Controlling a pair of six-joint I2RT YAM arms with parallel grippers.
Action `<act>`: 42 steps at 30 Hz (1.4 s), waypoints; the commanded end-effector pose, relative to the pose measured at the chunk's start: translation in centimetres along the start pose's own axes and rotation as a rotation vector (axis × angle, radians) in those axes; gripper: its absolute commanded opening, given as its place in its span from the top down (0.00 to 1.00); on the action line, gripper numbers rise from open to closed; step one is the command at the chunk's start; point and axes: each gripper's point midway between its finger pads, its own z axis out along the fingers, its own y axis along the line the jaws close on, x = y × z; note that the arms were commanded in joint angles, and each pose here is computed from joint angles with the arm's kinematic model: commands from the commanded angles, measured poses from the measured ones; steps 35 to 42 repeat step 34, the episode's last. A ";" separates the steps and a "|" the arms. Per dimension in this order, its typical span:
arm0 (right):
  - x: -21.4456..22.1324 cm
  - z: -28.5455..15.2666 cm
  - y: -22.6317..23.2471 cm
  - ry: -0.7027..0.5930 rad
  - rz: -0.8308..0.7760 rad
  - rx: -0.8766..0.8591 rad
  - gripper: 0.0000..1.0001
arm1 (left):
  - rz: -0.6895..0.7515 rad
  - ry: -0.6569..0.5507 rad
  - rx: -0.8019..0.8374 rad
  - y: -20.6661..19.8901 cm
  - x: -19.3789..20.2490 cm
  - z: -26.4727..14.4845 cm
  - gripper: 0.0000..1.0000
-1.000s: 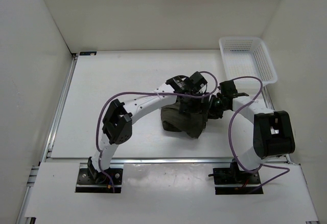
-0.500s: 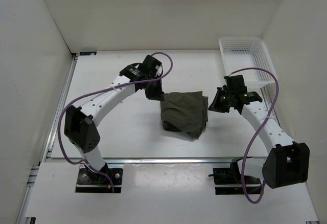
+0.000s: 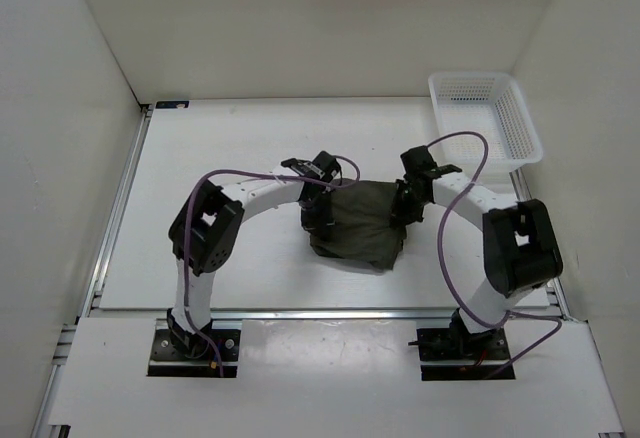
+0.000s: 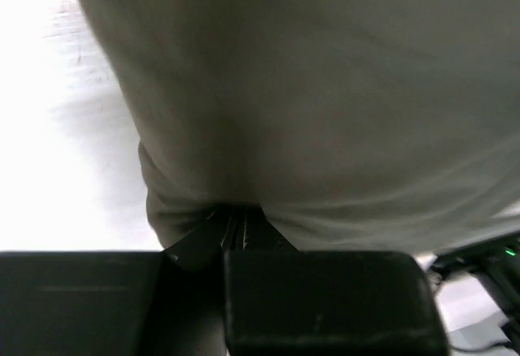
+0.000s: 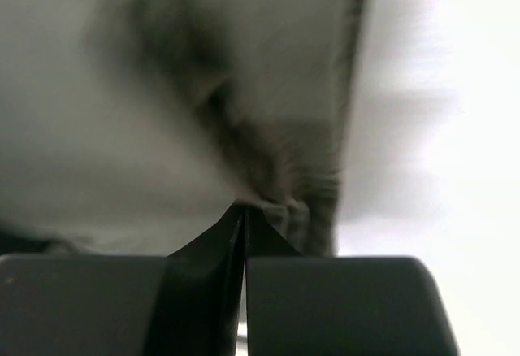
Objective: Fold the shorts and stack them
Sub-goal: Fold the shorts
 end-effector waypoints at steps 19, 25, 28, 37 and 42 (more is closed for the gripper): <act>-6.9 -15.9 -0.4 -0.491 0.005 0.103 0.01 | 0.188 -0.473 -0.016 -1.6 -4.5 -21.0 0.10; -6.4 -21.7 -4.8 -0.628 0.043 0.277 0.01 | 0.077 -0.673 -0.034 2.9 -3.7 -29.3 0.01; -5.7 -24.5 -6.4 -0.710 0.070 0.319 0.01 | -0.015 -0.803 -0.062 6.1 -2.4 -32.8 0.01; -4.1 -26.9 -8.4 -0.797 0.114 0.344 0.01 | -0.199 -0.968 -0.092 11.4 0.4 -35.9 0.01; -4.1 -26.9 -8.4 -0.797 0.114 0.344 0.01 | -0.199 -0.968 -0.092 11.4 0.4 -35.9 0.01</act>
